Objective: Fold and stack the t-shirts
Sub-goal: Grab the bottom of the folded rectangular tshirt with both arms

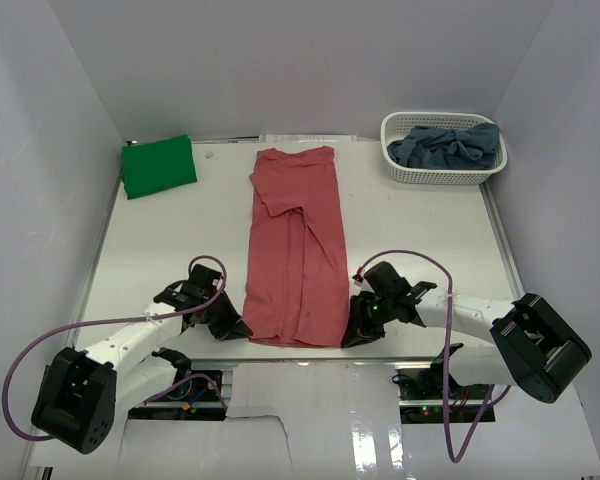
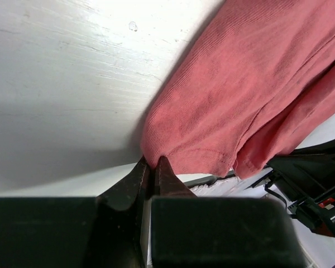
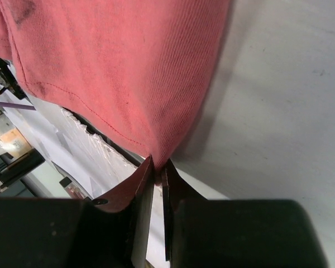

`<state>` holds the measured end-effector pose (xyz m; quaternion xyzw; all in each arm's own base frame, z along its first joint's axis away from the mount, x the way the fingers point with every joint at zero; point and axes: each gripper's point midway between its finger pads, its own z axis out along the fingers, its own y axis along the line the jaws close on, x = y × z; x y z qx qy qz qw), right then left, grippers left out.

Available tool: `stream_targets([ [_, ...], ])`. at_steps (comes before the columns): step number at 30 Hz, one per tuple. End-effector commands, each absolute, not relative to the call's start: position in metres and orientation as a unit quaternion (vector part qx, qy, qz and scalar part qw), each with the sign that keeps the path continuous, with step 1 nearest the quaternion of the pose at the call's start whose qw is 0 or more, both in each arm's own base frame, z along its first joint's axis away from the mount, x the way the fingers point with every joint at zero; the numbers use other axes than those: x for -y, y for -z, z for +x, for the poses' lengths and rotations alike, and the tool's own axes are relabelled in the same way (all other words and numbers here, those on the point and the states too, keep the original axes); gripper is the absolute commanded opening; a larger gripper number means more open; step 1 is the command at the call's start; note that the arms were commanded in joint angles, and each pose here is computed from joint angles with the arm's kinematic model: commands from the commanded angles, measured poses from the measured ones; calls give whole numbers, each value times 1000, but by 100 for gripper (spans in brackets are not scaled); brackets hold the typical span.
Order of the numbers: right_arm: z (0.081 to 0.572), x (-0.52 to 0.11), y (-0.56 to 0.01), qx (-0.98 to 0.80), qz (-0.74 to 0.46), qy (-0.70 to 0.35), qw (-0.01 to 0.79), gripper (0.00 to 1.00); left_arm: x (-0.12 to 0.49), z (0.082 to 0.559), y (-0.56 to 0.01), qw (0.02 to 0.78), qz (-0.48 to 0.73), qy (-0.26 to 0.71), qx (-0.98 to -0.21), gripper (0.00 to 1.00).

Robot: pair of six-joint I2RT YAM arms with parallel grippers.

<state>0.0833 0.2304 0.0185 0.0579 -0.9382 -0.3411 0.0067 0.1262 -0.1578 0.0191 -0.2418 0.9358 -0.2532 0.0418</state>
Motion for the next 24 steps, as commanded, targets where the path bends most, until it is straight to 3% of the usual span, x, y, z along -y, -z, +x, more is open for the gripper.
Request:
stream_targets([
  [1,78,-225,-19,941,63,333,10,16,161,123,-16,36,-236,265,-934,3],
  [24,76,-222,-51,939,93,331,8,8,184,102,-40,-23,-206,333,-920,0],
])
